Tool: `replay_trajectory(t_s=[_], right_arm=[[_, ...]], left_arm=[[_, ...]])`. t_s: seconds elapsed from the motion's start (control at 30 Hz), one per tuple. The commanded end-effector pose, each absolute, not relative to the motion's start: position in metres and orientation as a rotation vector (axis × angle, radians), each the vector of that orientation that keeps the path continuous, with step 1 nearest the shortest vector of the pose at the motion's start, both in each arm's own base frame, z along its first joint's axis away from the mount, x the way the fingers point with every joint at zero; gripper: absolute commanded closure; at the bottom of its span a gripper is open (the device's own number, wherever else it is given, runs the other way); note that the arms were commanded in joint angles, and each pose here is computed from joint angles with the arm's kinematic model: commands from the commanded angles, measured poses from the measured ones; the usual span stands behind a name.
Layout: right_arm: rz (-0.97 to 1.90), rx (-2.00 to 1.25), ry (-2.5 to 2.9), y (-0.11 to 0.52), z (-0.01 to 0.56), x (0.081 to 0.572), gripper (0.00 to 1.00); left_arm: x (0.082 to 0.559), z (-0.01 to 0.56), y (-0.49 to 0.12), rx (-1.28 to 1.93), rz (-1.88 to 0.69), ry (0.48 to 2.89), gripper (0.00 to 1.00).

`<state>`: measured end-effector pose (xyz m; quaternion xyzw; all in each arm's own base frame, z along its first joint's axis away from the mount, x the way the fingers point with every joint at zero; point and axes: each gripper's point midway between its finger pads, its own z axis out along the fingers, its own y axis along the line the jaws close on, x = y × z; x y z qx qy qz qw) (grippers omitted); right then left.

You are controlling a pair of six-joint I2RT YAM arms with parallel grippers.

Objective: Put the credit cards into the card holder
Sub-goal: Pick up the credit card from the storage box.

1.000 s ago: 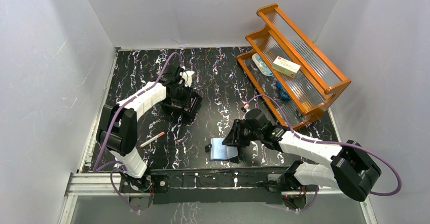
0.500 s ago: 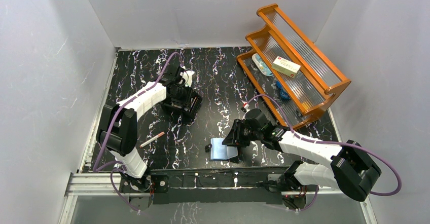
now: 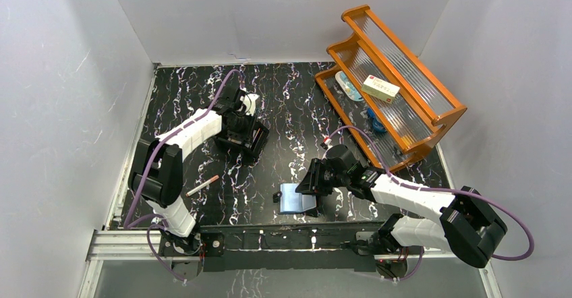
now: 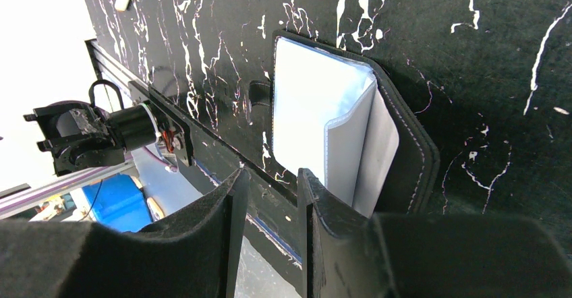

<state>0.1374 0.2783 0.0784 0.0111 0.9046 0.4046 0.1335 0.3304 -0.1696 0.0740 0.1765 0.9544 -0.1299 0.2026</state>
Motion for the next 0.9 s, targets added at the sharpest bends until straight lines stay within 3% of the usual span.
replay_trajectory(t_s=[0.0,0.87], right_arm=[[1.235,-0.003,2.55,0.289,0.1,0.144,0.59],[1.234,0.006,2.552,0.288,0.097,0.143,0.59]], left_arm=[[0.329,0.071,-0.153,0.507,-0.244,2.671,0.76],[0.336,0.091,-0.169,0.53,-0.356,2.584,0.75]])
